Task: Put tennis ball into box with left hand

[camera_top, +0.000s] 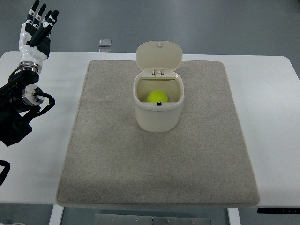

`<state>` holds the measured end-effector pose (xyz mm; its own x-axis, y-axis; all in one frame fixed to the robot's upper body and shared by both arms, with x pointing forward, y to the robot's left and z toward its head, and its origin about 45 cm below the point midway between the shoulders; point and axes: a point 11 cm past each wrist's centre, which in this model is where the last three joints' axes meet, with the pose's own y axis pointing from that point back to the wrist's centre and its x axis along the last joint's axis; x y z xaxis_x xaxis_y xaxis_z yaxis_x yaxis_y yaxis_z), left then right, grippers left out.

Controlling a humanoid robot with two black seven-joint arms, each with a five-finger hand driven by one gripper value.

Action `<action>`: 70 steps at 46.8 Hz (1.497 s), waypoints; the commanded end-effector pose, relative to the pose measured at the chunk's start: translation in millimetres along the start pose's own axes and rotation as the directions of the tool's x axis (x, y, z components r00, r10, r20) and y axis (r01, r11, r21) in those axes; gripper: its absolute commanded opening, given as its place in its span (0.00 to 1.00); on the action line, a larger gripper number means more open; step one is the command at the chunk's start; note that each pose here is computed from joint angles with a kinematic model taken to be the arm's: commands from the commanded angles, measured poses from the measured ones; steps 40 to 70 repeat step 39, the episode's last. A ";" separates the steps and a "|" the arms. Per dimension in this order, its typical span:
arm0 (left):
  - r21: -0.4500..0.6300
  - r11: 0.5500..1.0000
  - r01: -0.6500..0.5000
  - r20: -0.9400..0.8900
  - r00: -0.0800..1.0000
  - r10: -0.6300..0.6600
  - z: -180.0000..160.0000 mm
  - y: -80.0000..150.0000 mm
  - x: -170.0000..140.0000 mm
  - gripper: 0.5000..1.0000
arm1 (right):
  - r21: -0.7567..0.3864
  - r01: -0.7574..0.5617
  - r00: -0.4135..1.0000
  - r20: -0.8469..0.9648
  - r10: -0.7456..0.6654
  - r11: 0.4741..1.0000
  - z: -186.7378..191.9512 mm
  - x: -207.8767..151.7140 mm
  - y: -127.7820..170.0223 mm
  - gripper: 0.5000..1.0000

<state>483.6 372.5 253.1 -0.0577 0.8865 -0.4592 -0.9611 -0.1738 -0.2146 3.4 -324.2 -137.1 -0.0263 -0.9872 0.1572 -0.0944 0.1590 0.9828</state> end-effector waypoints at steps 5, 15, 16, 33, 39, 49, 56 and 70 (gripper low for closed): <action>-0.006 0.999 -0.032 0.002 0.999 0.032 2.0 0.1 9.3 0.84 | 0.000 0.000 1.000 0.000 0.000 1.000 0.0 -0.1 0.0 0.80; -0.011 0.997 -0.072 0.018 0.997 0.072 3.6 -0.3 15.4 0.84 | 0.000 0.000 1.000 0.000 0.000 1.000 0.0 -0.1 0.0 0.81; -0.011 0.997 -0.074 0.019 0.997 0.074 3.6 -0.3 15.6 0.84 | 0.000 0.000 1.000 0.000 0.000 1.000 0.0 -0.1 0.0 0.80; -0.015 0.996 -0.091 0.036 0.995 0.092 5.7 -1.1 18.0 0.91 | 0.000 0.000 1.000 0.000 0.000 1.000 0.0 -0.1 0.0 0.81; -0.013 0.996 -0.092 0.034 0.995 0.093 4.5 -0.6 17.7 0.91 | 0.007 0.000 1.000 0.005 0.000 1.000 -4.0 -0.2 -0.2 0.80; -0.013 0.996 -0.092 0.034 0.995 0.093 4.5 -0.6 17.7 0.91 | 0.007 0.000 1.000 0.005 0.000 1.000 -4.0 -0.2 -0.2 0.80; -0.013 0.996 -0.092 0.034 0.995 0.093 4.5 -0.6 17.7 0.91 | 0.007 0.000 1.000 0.005 0.000 1.000 -4.0 -0.2 -0.2 0.80; -0.013 0.996 -0.092 0.034 0.995 0.093 4.5 -0.6 17.7 0.91 | 0.007 0.000 1.000 0.005 0.000 1.000 -4.0 -0.2 -0.2 0.80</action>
